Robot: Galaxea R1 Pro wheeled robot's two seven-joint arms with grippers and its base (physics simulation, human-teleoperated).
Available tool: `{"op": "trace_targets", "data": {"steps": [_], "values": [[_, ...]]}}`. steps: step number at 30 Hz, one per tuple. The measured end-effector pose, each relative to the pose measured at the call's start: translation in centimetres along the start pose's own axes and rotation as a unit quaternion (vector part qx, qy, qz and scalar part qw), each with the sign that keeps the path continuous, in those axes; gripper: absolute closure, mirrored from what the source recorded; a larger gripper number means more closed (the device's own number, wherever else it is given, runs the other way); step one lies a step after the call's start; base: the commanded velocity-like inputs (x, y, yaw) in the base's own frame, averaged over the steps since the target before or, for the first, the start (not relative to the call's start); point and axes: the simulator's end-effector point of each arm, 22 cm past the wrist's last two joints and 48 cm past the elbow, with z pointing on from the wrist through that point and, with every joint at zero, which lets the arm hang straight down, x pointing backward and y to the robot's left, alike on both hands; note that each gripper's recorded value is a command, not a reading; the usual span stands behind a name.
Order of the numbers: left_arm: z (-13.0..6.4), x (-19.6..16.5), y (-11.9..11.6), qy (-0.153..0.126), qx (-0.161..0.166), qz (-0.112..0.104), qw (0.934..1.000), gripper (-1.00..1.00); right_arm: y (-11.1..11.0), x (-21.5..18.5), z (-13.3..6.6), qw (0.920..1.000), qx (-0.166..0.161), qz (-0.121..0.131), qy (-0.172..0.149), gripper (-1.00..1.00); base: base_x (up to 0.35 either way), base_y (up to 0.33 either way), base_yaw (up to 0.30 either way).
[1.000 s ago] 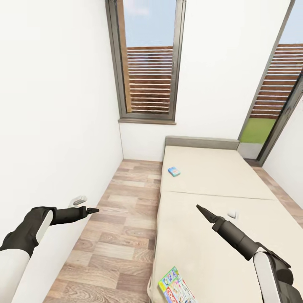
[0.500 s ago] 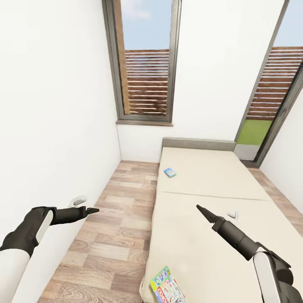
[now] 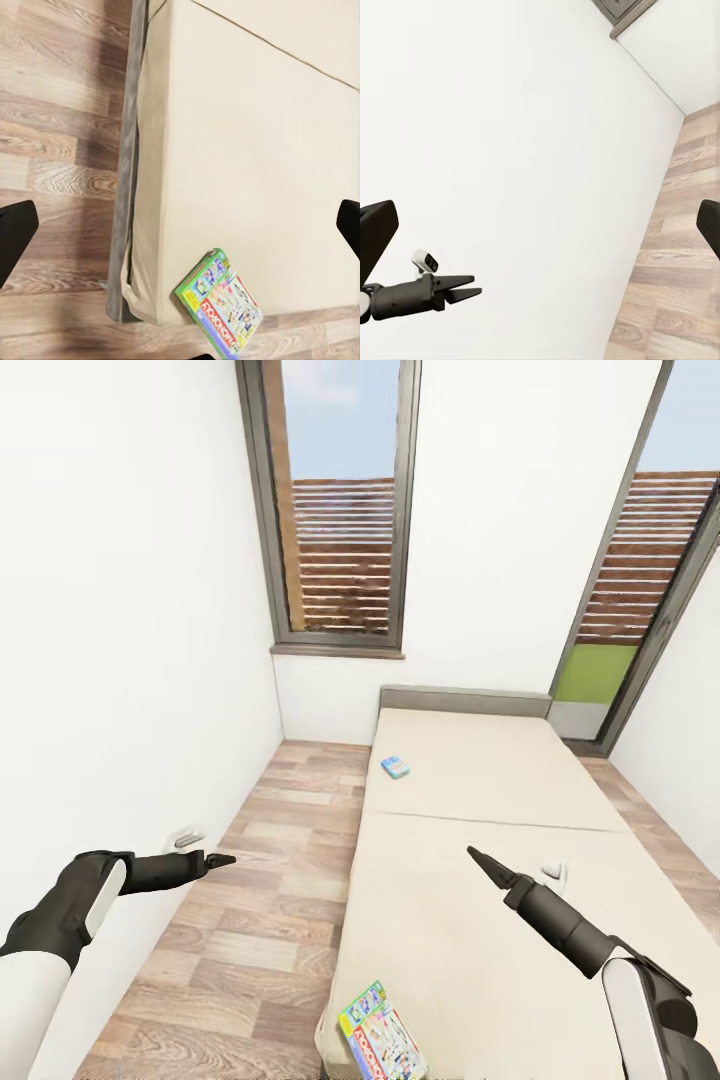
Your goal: Put all the toys in the child's room - the three board games (two on the bed and one on the table), the two jigsaw puzzles on the table, and the tennis ball on the table - inside the toy box on the table in the child's room.
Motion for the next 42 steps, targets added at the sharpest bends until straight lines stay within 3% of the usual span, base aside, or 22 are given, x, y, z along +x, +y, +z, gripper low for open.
{"op": "trace_targets", "data": {"steps": [19,30,42], "values": [[0.0,0.0,0.0,0.0,0.0,0.0,1.0,-1.0,0.0,0.0,0.0,1.0,0.0,0.0,0.0,-1.0,-0.01,-0.035,-0.013],[-0.3,-0.3,-0.3,-0.004,0.001,0.002,1.0,-1.0,0.4,-0.3,-0.1,1.0,-0.003,-0.002,-0.002,-1.0,-0.12,-0.222,-0.224],[-0.8,-0.8,-0.7,-0.01,0.003,0.005,0.9999,-1.0,1.0,-0.7,-0.1,0.9999,-0.008,-0.006,-0.006,-1.0,-0.166,-0.026,-0.203]]}}
